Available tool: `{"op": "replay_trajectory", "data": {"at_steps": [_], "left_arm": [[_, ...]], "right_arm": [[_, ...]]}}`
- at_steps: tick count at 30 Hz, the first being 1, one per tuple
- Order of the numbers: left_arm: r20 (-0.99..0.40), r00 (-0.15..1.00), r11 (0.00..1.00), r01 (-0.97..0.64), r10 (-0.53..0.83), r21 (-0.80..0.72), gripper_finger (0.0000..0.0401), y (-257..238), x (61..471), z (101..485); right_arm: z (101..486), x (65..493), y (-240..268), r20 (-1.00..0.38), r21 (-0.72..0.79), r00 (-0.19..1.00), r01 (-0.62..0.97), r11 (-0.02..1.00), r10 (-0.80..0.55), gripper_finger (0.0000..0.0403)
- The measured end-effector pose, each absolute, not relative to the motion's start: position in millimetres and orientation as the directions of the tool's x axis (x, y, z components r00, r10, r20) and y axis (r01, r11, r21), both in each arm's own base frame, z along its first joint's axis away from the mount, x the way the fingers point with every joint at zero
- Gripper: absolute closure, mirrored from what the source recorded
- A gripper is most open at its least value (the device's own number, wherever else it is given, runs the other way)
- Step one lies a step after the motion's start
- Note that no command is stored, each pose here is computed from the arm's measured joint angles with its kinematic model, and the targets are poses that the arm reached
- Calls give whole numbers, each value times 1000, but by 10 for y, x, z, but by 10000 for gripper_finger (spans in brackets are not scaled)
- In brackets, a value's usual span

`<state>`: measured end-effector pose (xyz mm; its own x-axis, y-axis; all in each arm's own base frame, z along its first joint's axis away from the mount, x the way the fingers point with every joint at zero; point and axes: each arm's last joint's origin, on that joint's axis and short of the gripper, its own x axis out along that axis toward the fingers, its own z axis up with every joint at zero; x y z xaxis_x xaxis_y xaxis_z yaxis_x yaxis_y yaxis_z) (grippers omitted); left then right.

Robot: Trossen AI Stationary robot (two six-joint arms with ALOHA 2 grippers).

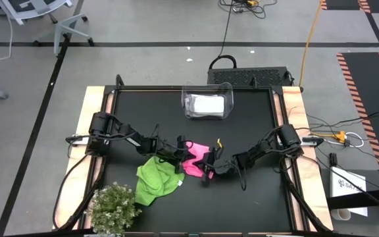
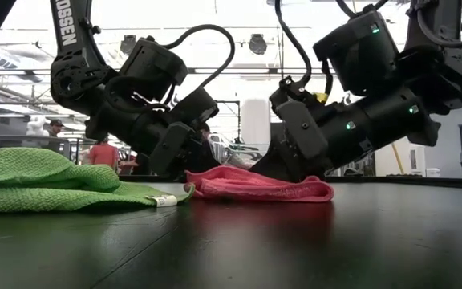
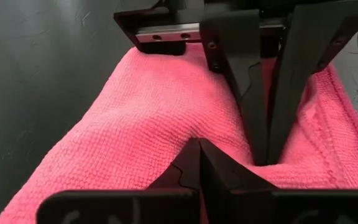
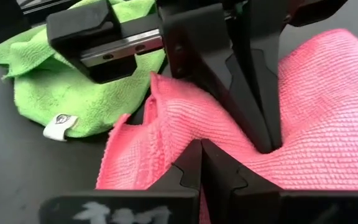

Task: Fold microfiber towels
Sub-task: Fold the pink microfiber cloth

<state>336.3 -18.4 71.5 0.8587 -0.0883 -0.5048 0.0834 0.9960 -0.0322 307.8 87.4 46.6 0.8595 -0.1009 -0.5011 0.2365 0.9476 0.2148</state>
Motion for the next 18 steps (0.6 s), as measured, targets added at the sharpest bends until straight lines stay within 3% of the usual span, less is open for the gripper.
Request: {"op": "replay_trajectory", "data": {"at_steps": [5, 11, 18], "left_arm": [[-509, 855, 995, 85, -99, -52, 391, -196, 3360, 712], [-511, 853, 994, 79, -103, -69, 396, -209, 3357, 708], [-507, 856, 994, 71, -103, -83, 397, -209, 3357, 709]], "right_arm": [[659, 2944, 867, -549, 278, 835, 205, 939, -20, 403], [1180, 2761, 784, -603, 291, 797, 240, 926, -17, 403], [1734, 2557, 627, -568, 569, 818, 314, 760, 88, 403]]}}
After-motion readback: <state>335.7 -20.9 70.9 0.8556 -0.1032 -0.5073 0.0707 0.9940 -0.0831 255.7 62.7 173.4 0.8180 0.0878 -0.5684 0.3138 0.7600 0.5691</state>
